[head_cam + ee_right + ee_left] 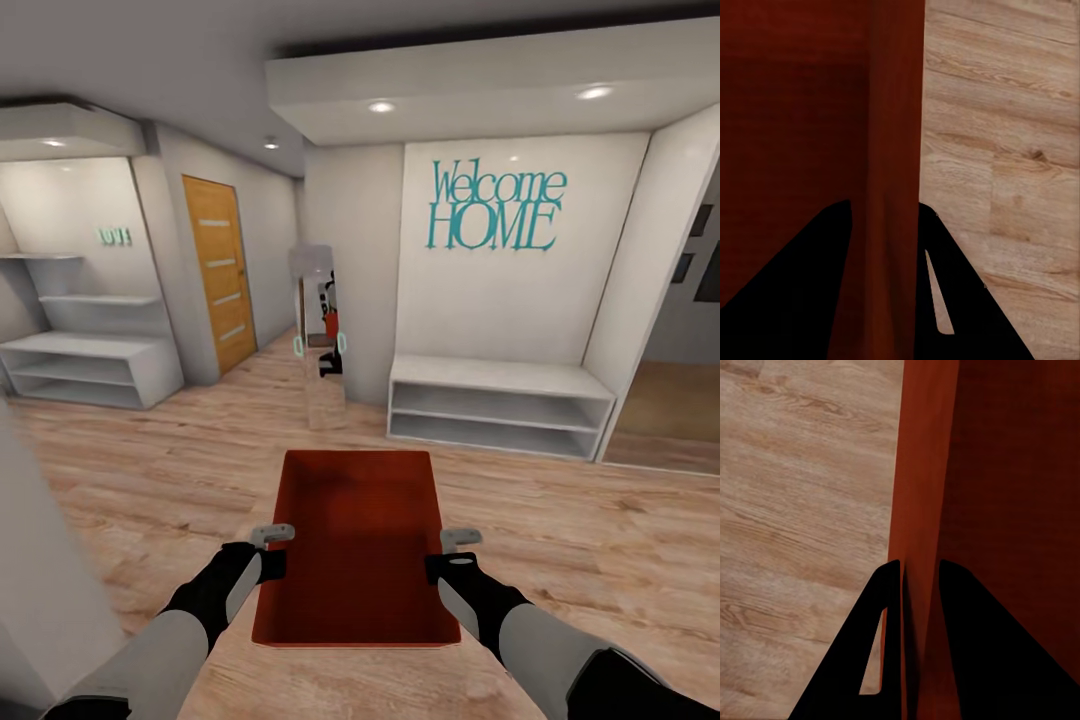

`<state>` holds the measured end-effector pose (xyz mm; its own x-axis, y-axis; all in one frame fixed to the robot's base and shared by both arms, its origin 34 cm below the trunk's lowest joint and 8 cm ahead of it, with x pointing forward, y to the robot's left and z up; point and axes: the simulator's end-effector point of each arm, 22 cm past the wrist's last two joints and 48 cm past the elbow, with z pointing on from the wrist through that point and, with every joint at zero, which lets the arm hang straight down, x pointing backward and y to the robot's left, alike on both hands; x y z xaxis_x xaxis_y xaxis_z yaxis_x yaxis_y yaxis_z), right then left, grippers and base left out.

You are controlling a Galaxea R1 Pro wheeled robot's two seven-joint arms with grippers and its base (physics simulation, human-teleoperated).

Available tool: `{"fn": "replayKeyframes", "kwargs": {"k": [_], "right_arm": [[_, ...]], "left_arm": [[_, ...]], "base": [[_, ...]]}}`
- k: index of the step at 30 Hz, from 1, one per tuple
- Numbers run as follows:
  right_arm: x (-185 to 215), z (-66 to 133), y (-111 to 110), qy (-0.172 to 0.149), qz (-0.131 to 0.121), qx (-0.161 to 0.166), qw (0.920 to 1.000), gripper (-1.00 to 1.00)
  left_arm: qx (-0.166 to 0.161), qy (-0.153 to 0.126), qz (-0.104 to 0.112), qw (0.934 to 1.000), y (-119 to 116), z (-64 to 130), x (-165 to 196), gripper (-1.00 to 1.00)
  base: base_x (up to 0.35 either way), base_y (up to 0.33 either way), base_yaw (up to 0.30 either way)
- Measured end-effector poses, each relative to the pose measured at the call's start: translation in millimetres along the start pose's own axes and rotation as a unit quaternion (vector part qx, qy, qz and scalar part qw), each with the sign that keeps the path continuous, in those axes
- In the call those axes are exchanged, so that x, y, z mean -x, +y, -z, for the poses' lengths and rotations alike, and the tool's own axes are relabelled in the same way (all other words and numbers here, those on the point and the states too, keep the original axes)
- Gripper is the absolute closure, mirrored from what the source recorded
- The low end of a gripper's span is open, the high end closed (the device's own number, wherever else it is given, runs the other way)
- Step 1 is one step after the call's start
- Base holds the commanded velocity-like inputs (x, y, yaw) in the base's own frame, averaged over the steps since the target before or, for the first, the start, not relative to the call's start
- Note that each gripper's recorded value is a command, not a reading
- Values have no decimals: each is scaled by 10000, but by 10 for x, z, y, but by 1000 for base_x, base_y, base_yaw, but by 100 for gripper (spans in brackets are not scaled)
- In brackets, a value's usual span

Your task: Move the two storage containers from the living room to the garage. In the garage, place one container on the floor and stack the other container on top of it (either order is fine).

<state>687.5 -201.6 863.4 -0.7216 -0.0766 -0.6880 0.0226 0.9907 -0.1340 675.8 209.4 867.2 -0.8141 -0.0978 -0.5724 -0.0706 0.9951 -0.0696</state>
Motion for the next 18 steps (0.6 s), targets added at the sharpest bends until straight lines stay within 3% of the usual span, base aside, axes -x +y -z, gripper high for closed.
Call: {"fn": "replayKeyframes", "kwargs": {"k": [5,18], "right_arm": [[0,0,0,-2,-2,1,10000,100],[-41,-18,-9,-9,-74,60,10000,100]], "left_arm": [[0,-2,-1,10000,0,1,1,100],[-5,-3,-56,10000,-20,0,6,100]], "base": [[322,0,0],[0,0,0]]}}
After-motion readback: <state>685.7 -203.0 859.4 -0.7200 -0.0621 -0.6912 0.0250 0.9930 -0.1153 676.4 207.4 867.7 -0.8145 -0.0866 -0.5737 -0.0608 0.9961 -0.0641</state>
